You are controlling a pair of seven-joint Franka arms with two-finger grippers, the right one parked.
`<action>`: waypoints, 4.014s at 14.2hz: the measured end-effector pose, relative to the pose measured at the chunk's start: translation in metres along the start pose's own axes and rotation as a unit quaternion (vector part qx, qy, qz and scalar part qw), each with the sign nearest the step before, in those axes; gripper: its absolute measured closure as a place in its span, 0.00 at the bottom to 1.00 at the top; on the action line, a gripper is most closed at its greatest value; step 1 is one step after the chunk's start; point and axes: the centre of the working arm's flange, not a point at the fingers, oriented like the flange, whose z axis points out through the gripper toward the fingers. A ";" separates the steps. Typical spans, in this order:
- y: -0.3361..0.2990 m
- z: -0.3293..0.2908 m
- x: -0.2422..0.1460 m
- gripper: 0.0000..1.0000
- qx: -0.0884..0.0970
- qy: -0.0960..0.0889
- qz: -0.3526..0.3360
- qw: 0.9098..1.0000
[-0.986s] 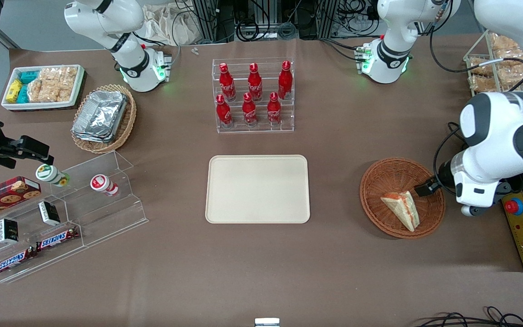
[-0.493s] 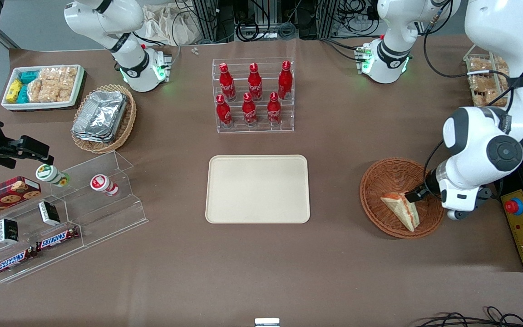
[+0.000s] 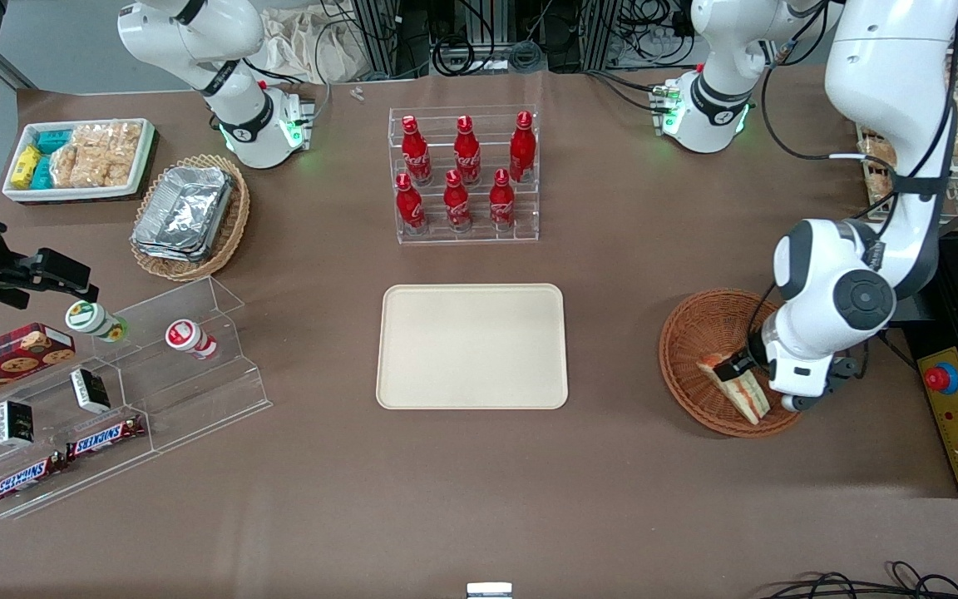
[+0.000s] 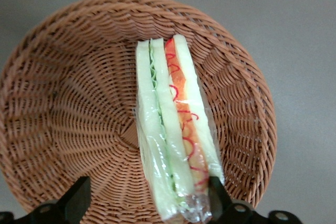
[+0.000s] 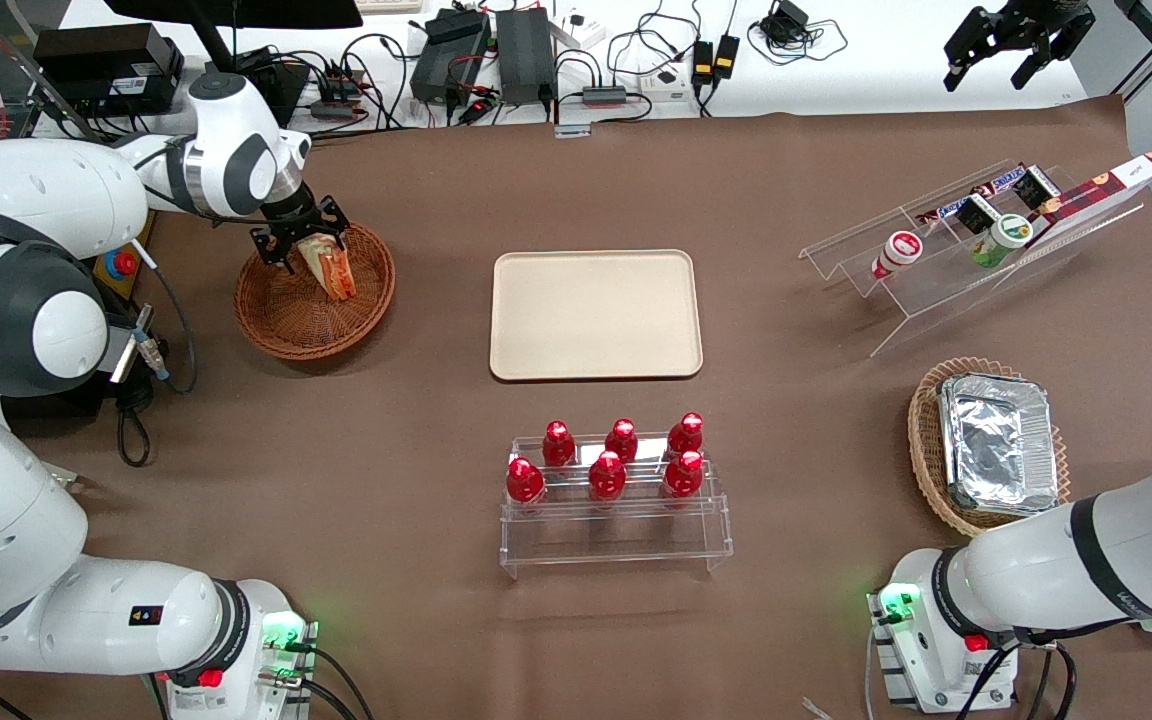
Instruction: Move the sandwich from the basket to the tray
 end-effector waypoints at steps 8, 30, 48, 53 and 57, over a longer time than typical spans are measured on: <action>-0.002 -0.003 0.003 0.00 0.005 0.015 0.009 1.000; 0.026 -0.183 0.034 0.00 0.000 -0.012 0.227 0.974; 0.029 -0.001 0.030 0.00 0.001 -0.007 0.128 0.992; 0.026 0.021 0.027 0.00 0.005 -0.007 0.112 0.994; 0.028 0.038 0.028 0.04 0.004 -0.006 0.074 0.997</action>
